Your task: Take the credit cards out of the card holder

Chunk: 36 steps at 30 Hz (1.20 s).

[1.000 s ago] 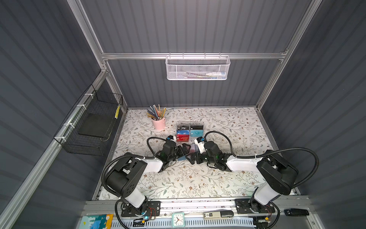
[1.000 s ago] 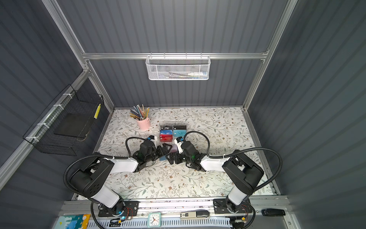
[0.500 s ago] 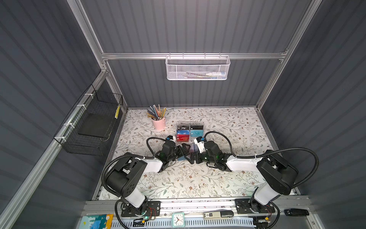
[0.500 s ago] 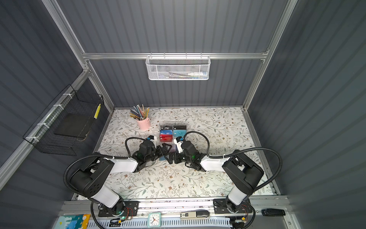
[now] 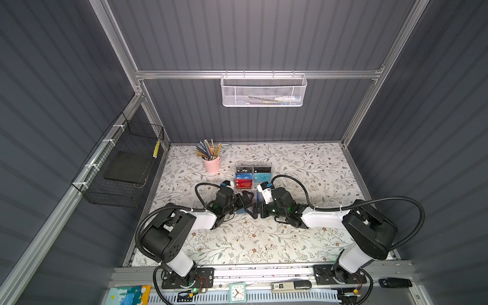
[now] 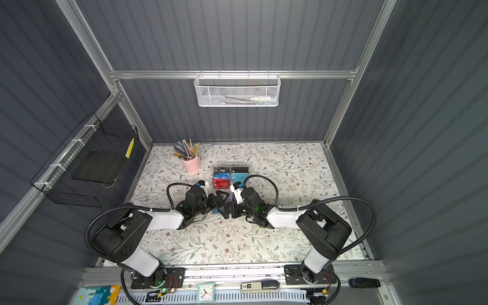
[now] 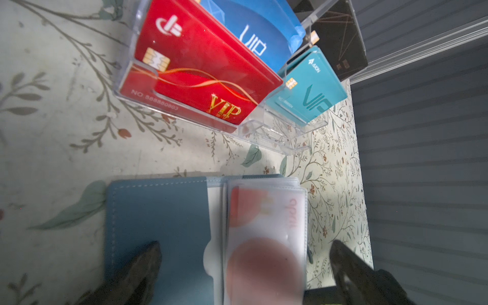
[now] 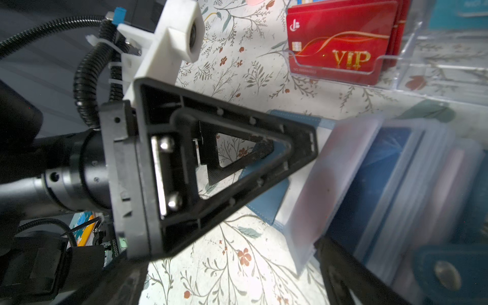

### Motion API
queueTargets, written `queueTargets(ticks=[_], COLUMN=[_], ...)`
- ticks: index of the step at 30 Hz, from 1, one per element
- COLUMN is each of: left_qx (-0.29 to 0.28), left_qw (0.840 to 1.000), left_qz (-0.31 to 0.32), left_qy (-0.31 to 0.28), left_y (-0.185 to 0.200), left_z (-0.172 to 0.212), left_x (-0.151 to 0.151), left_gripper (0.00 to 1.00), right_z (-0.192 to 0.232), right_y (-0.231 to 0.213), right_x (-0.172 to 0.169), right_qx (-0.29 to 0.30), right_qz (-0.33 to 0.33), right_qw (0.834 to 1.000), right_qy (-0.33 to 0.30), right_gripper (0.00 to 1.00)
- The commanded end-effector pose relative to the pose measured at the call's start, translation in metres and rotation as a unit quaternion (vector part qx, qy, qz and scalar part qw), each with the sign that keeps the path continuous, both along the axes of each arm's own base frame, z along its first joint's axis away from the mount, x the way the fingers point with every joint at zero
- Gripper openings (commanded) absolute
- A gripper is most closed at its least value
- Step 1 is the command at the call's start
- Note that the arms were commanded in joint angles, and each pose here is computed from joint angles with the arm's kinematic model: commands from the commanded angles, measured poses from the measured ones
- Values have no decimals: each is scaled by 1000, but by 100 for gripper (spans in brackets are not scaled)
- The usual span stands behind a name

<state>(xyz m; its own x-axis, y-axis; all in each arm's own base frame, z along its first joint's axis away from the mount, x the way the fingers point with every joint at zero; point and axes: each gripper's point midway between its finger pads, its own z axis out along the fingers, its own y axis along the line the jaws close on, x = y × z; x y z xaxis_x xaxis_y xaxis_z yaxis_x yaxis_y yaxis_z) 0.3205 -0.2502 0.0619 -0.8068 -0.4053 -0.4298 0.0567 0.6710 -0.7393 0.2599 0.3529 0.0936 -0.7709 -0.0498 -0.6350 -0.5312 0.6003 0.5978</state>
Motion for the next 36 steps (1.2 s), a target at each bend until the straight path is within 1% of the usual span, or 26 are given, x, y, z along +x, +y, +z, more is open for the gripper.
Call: queueTargets(ticks=[1,5,13,14,18,36], left_qx=[11,-4,-13,-14,-19,-20], left_qw=[999,999,999,999,999,999], left_qz=[1,6,3,3,4,9], left_qy=[34,32,33,33,33,31], left_y=[7,10,8,8,7,15], left_z=[-17,-11,-8,-9,-8,-2], left_x=[-9,-6,-5,-5,-5,-3], left_gripper=[100,100,100,100,100,100], right_z=[6,7,9,10,12,8], right_y=[11,14,20,23,25,35], right_x=[-1,-2,-2,-8,-10,-9], right_qx=[16,21,33,40,45,58], right_qz=[13,17,18,34,39,46], right_qw=[1000,1000,999,999,998,997], right_qy=[2,3,3,10,9,16], right_gripper=[99,99,99,99,99,99])
